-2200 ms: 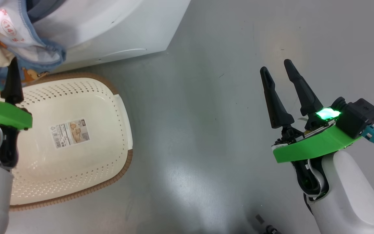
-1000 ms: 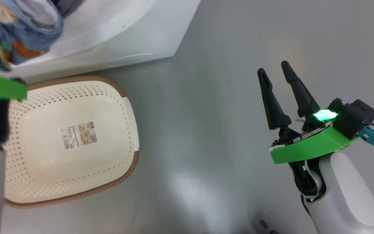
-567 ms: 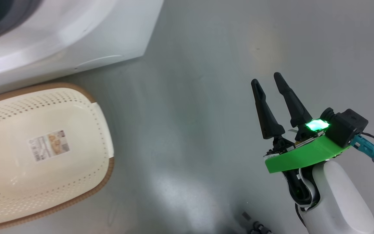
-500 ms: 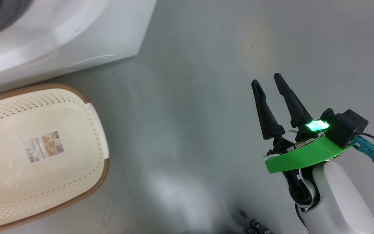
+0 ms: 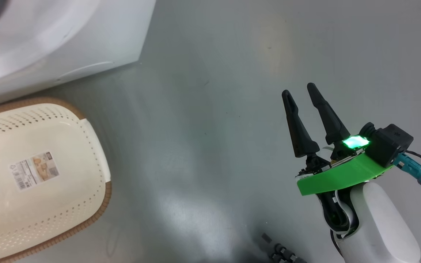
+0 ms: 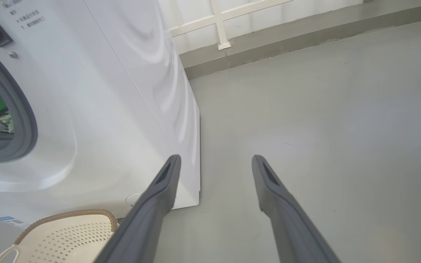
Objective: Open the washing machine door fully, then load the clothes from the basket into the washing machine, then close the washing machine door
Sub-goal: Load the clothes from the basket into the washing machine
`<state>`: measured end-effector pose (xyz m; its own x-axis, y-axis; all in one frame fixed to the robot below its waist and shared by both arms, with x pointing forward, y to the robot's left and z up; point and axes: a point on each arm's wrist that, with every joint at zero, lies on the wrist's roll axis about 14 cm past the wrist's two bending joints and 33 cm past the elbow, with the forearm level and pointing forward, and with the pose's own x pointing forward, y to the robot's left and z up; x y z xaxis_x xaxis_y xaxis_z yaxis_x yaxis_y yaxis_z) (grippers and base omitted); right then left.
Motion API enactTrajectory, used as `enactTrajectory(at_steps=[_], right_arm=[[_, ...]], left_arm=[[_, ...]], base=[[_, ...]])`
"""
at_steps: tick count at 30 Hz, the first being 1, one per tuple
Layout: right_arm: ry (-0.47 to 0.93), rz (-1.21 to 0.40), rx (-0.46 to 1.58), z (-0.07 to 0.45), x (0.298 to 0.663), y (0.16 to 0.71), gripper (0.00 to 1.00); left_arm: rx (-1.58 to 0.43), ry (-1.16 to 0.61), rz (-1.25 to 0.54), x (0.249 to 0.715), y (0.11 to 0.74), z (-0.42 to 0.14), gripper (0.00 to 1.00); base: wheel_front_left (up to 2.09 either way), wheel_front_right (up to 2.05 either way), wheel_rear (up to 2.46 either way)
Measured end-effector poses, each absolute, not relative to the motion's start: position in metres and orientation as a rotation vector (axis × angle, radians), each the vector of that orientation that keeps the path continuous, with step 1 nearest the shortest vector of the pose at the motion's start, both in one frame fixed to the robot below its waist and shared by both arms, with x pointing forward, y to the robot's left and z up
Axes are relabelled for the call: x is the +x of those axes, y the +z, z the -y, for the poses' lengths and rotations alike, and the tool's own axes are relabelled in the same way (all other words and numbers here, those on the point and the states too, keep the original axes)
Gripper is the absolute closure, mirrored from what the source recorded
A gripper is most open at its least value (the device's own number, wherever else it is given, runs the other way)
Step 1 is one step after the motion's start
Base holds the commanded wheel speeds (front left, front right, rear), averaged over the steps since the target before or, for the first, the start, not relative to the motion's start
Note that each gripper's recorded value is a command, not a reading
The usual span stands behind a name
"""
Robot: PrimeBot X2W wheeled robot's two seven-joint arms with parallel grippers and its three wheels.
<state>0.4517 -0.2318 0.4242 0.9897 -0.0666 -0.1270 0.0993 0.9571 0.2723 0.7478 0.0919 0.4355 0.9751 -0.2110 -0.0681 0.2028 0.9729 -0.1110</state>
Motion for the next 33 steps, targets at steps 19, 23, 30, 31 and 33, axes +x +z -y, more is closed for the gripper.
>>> enactTrajectory(at_steps=[19,23,30,31,33], right_arm=[[-0.002,-0.047,0.313,0.209,0.464,0.449,0.00],[0.014,-0.027,0.319,0.204,0.465,0.457,0.00],[0.041,0.017,0.318,0.200,0.465,0.478,0.00],[0.044,0.022,0.318,0.199,0.464,0.480,0.00],[0.050,0.032,0.318,0.198,0.464,0.485,0.00]], left_arm=[[-0.134,-0.233,-0.112,0.702,0.444,-0.098,0.00],[-0.142,-0.250,-0.069,0.682,0.452,-0.098,0.00],[-0.166,-0.254,-0.012,0.640,0.463,-0.109,0.00],[-0.168,-0.254,-0.004,0.634,0.466,-0.110,0.00],[-0.172,-0.257,0.011,0.622,0.470,-0.112,0.00]], base=[[0.00,0.00,0.00],[0.00,0.00,0.00],[0.00,0.00,0.00],[0.00,0.00,0.00],[0.00,0.00,0.00]])
